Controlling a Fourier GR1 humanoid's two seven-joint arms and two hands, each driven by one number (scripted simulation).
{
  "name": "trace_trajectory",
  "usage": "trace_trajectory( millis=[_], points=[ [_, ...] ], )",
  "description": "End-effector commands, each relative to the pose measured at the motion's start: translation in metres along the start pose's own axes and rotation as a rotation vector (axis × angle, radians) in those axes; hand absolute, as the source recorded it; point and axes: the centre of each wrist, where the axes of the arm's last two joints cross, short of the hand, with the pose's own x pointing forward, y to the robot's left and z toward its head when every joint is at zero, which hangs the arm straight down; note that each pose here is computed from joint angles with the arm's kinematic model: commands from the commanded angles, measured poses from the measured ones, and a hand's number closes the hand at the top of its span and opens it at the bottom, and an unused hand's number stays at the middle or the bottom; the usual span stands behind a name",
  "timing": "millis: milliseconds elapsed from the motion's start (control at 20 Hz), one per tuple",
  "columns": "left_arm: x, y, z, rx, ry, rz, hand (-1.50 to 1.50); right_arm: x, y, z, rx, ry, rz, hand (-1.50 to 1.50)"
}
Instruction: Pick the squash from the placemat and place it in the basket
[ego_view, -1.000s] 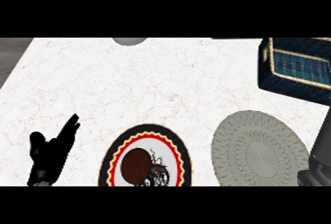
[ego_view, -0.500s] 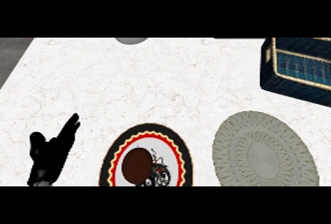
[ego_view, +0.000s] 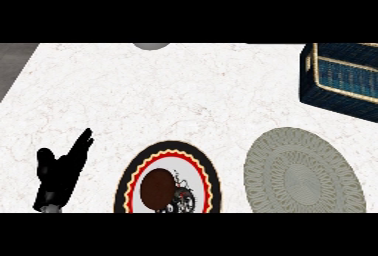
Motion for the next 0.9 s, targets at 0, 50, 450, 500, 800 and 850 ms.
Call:
trace_trajectory(
  millis=[0,50,450,500,800,850],
  points=[
    [-0.038,-0.007,0.002,0.006,0.157,0.007,0.00,-0.029,0.012,-0.021,0.004,0.036,-0.023,1.50],
    [-0.032,-0.004,0.005,0.010,0.160,-0.007,0.00,-0.027,0.011,-0.022,0.014,0.050,-0.041,1.50],
    [-0.013,0.006,0.008,0.017,0.146,0.002,0.00,-0.082,0.015,-0.049,0.037,0.107,-0.211,1.50],
    [-0.027,0.003,0.003,0.001,0.153,0.014,0.00,-0.100,0.024,-0.049,0.019,0.097,-0.210,1.50],
    [-0.026,0.013,0.006,0.010,0.143,0.011,0.00,-0.117,0.013,-0.058,-0.087,0.189,0.012,1.50],
    [-0.024,-0.002,0.000,0.009,0.148,0.023,0.00,-0.132,0.009,-0.061,-0.116,0.208,-0.018,1.50]
  ],
)
